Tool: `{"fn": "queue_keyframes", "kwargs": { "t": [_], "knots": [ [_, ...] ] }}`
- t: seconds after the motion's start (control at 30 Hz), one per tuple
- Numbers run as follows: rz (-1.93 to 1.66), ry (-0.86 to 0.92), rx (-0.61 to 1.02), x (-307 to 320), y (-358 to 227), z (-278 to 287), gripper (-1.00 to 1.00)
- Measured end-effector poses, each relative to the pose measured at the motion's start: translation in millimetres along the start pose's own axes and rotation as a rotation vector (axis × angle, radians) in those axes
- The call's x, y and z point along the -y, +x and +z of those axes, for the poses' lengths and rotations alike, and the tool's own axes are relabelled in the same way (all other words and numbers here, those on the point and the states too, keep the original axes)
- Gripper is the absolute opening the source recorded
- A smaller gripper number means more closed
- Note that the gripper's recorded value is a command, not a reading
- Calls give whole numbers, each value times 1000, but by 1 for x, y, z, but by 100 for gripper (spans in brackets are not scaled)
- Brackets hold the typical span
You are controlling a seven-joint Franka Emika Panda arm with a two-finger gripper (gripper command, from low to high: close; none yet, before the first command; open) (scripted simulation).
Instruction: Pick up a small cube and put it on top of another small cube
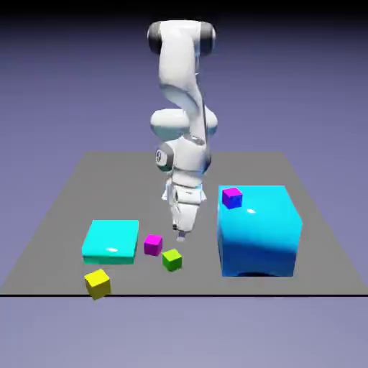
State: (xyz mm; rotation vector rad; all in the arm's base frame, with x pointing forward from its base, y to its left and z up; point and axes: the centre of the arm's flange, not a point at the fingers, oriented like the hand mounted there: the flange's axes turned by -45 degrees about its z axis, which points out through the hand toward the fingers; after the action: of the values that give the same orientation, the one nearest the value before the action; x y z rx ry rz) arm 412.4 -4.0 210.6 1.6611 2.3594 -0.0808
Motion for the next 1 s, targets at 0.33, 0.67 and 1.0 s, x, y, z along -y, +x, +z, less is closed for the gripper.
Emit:
{"fn": "queue_keyframes", "kwargs": {
  "t": [0.33,0.67,1.0],
  "knots": [
    [-189,52,-3,12,10,80,0],
    [-189,53,-3,9,7,35,-100],
    [31,171,14,-12,-68,49,-100]
  ]
}}
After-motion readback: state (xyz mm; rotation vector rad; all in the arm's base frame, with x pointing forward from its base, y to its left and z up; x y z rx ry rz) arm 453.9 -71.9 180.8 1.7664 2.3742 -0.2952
